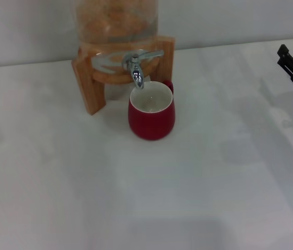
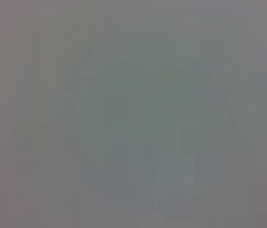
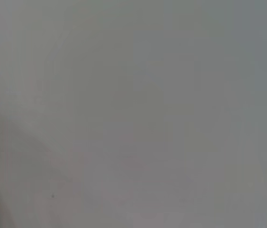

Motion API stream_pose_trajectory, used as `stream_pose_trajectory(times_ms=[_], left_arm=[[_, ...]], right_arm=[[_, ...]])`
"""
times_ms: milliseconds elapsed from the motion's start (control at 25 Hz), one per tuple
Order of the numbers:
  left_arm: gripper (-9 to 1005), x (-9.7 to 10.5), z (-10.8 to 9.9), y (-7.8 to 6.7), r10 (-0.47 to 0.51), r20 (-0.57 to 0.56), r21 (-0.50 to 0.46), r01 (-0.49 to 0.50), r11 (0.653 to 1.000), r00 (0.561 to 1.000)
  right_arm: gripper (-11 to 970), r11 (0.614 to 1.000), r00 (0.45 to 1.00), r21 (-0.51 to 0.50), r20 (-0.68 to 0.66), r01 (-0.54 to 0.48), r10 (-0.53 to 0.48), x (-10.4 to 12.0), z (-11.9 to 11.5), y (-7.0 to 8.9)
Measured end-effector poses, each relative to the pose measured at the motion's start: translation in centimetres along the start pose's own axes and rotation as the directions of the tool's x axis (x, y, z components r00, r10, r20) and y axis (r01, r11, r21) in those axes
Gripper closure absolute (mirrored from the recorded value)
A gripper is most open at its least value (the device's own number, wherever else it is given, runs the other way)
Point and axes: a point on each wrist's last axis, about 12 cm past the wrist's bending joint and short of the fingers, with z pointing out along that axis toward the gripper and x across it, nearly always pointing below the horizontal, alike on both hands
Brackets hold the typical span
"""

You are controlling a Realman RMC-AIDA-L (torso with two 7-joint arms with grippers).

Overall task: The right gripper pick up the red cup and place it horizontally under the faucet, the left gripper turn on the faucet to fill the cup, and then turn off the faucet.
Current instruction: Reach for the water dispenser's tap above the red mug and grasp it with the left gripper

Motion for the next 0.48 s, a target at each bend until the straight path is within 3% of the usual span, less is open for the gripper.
stream_pose_trajectory(times_ms=[40,160,360,480], left_arm=[[166,0.9,0.2,1.2,-0.111,0.021,0.018,0.111,0.994,0.994],[167,1.9,0.1,2.5,-0.275,0.08,0.063,0.27,0.961,0.958],[167,3.1,-0.7,3.5,-0.474,0.198,0.143,0.453,0.88,0.858],[166,3.2,-1.0,3.5,-0.534,0.236,0.19,0.5,0.845,0.812]], right_arm=[[130,1.0,1.0,0.0,0.0,0.0,0.0,0.0,0.0,0.0],[130,1.0,1.0,0.002,0.001,-0.001,0.0,0.0,0.0,0.0],[130,1.0,1.0,0.003,0.001,-0.001,0.001,0.0,0.0,0.0],[130,1.0,1.0,0.005,-0.001,0.0,0.0,0.0,0.0,-0.1]])
